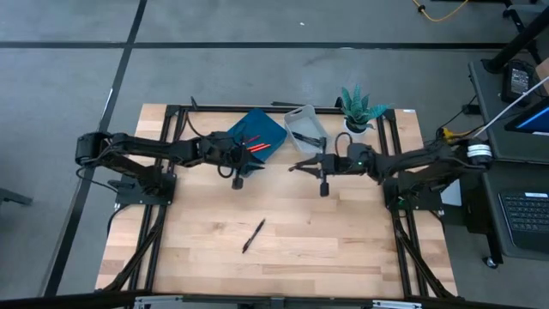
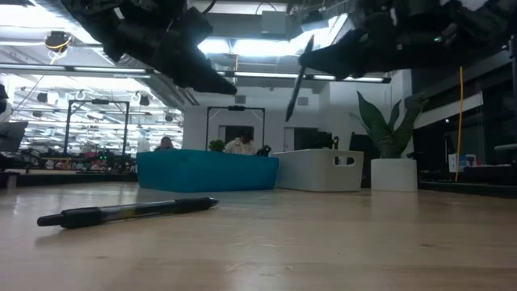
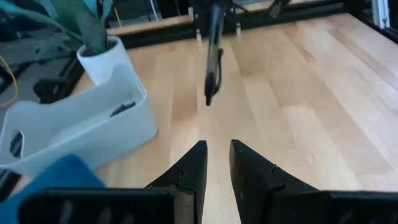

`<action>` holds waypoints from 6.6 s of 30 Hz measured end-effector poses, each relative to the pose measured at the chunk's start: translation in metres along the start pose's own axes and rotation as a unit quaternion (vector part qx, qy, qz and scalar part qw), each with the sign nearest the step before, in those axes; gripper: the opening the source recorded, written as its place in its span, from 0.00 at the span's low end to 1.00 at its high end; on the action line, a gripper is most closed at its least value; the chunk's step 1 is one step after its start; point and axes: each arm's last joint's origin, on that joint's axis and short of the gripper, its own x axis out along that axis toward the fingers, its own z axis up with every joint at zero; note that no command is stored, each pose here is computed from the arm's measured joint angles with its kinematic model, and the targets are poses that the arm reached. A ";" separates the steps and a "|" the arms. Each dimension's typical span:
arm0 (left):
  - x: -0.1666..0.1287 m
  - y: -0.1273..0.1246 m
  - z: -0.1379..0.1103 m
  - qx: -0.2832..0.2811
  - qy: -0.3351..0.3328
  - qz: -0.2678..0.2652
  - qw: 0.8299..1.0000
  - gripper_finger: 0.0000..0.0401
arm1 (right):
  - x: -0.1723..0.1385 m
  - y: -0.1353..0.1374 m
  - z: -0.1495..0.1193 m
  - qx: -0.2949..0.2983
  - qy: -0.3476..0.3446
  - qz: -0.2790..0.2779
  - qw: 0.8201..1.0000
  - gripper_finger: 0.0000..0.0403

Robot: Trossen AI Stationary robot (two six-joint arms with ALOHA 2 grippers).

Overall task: Sort pens & pencils
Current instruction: Put the black pen into the gray bin

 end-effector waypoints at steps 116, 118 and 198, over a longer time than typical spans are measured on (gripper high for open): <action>0.000 -0.001 -0.005 0.010 0.027 -0.008 1.000 0.15 | 0.030 -0.185 -0.053 0.231 0.463 -0.058 0.854 0.42; 0.000 -0.001 -0.005 0.010 0.027 -0.008 1.000 0.15 | 0.030 -0.185 -0.053 0.232 0.463 -0.058 0.854 0.42; -0.017 -0.218 -0.026 -0.120 -0.119 0.027 0.985 0.03 | -0.090 0.069 0.025 0.108 -0.010 0.101 0.989 0.28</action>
